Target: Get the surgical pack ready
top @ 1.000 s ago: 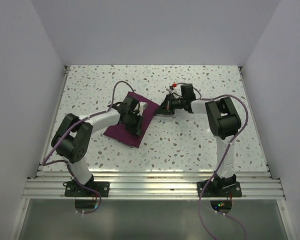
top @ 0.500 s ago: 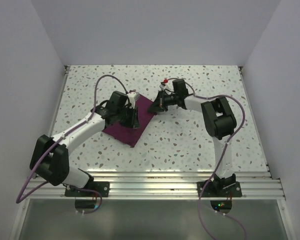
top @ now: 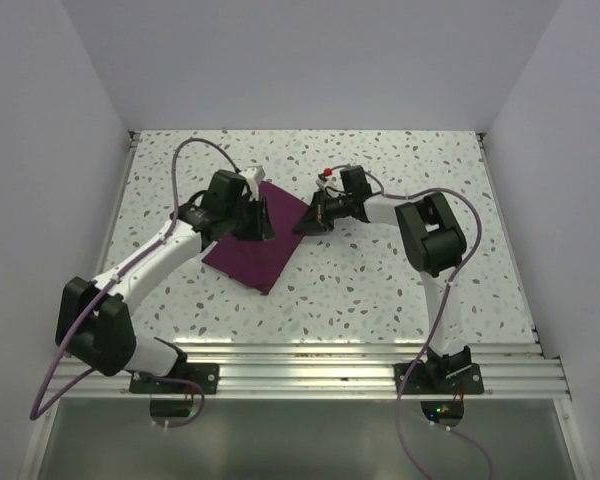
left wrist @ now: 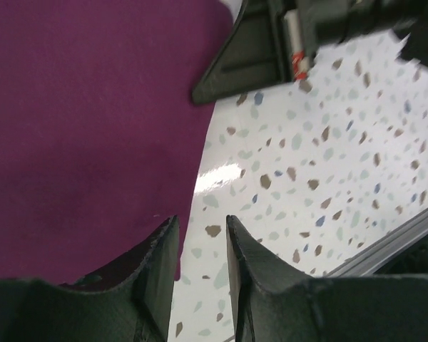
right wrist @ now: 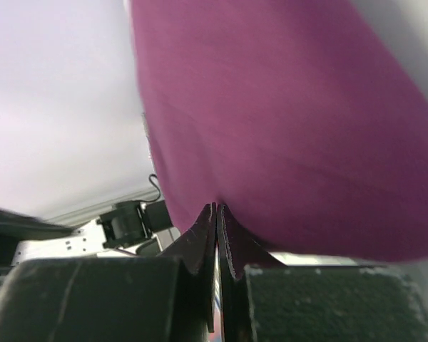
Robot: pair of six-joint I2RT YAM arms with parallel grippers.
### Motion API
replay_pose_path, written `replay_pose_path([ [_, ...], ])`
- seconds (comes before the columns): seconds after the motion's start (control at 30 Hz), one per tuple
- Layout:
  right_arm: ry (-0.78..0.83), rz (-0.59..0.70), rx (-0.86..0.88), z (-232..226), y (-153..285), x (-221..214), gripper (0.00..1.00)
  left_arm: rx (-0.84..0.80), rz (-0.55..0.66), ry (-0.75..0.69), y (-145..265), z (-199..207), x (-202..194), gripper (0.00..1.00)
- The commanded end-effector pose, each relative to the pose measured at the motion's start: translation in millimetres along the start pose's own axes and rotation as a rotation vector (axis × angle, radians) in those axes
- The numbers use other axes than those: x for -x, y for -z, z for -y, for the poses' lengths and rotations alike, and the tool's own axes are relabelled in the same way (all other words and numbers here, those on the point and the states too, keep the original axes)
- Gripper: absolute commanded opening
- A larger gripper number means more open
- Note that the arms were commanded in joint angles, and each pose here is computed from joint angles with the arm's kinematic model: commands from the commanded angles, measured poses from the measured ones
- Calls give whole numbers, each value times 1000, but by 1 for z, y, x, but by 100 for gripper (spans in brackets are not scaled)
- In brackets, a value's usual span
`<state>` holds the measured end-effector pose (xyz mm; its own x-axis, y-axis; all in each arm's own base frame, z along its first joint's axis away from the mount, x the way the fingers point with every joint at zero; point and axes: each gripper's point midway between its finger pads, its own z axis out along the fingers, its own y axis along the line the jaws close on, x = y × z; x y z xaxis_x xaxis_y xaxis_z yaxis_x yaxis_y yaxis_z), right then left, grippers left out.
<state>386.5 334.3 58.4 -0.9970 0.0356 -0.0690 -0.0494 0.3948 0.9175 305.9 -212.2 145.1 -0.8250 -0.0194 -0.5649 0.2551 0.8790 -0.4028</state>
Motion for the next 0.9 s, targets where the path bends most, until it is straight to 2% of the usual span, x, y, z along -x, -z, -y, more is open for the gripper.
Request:
replay_pose_path([
  [0.0,41,2,-19,-2,7,-4,0,-65,235,39,52,29,66,37],
  [0.1,92,19,-48,-19,24,-5,0,-72,290,48,67,35,79,39],
  [0.13,63,22,-102,-16,30,-8,0,-71,300,47,71,36,82,41],
  [0.2,104,60,-164,-28,50,-9,0,-57,298,51,71,32,80,46],
  [0.23,60,67,-264,-17,61,-16,0,-53,290,52,70,30,77,48],
  [0.27,86,83,-299,-27,73,-19,0,-49,282,59,68,28,75,50],
  [0.3,107,82,-337,-27,81,-24,1,-54,277,71,67,28,73,55],
  [0.37,90,87,-428,-25,101,-42,10,-63,263,85,62,26,63,62],
  [0.4,101,90,-470,-21,109,-47,30,-85,266,93,61,29,62,69],
  [0.47,71,91,-571,-6,125,-63,56,-114,246,101,56,30,51,77],
  [0.5,85,106,-581,-11,133,-69,84,-137,234,101,52,32,46,83],
  [0.53,66,101,-606,-3,137,-78,96,-142,222,106,49,31,43,85],
  [0.67,54,107,-576,-6,143,-100,99,-145,188,128,39,27,28,98],
  [0.7,46,100,-527,-13,140,-106,99,-143,198,147,39,24,24,99],
  [0.87,90,243,-413,-21,145,-120,99,-193,248,207,43,24,11,99],
])
